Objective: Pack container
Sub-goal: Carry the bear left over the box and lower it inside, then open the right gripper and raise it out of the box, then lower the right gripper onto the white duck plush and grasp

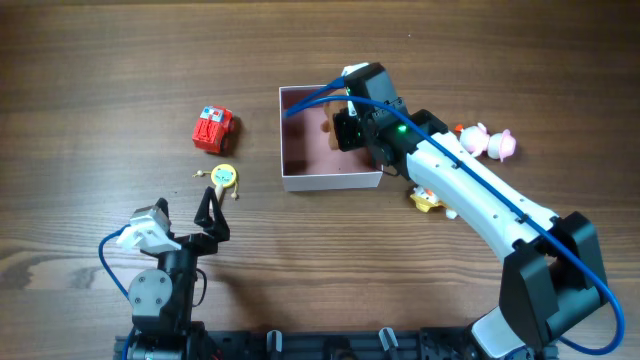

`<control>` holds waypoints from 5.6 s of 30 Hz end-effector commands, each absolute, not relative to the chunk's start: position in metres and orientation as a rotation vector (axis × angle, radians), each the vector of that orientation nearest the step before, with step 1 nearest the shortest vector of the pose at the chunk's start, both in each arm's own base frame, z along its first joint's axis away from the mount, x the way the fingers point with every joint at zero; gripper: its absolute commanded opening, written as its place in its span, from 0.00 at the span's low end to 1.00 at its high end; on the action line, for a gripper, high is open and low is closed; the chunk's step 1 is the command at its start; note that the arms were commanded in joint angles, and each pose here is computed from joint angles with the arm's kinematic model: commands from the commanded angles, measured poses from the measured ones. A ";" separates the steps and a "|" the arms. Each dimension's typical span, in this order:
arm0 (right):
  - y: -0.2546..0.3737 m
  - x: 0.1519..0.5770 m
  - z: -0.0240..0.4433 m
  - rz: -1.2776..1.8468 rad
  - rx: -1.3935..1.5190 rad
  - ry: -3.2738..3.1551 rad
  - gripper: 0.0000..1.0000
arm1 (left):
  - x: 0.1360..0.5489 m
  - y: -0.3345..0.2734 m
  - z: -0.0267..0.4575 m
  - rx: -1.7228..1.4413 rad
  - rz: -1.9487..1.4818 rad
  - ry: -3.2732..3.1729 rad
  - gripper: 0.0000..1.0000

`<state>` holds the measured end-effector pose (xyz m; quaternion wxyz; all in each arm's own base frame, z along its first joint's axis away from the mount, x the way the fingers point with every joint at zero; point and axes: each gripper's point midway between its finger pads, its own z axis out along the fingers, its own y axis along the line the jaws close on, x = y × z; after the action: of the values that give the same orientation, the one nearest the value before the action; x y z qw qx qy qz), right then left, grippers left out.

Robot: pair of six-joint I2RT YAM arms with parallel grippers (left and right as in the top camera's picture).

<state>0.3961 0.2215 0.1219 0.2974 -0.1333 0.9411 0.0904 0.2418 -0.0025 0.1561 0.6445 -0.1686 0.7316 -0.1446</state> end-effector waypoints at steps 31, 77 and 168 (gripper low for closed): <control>0.209 0.438 0.078 0.153 -0.154 2.680 0.04 | 0.242 0.000 0.155 -0.378 -0.304 1.662 1.00; 0.214 0.450 0.080 0.137 -0.175 2.630 0.78 | 0.242 0.000 0.155 -0.378 -0.304 1.662 1.00; 0.006 0.289 0.046 -0.322 0.702 2.865 0.18 | 0.242 0.001 0.155 -0.378 -0.304 1.662 1.00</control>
<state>0.2908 0.0085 0.0516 0.0931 0.2412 0.9608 -0.0998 0.2418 -0.0025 0.1561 0.6445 -0.1685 0.7317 -0.1445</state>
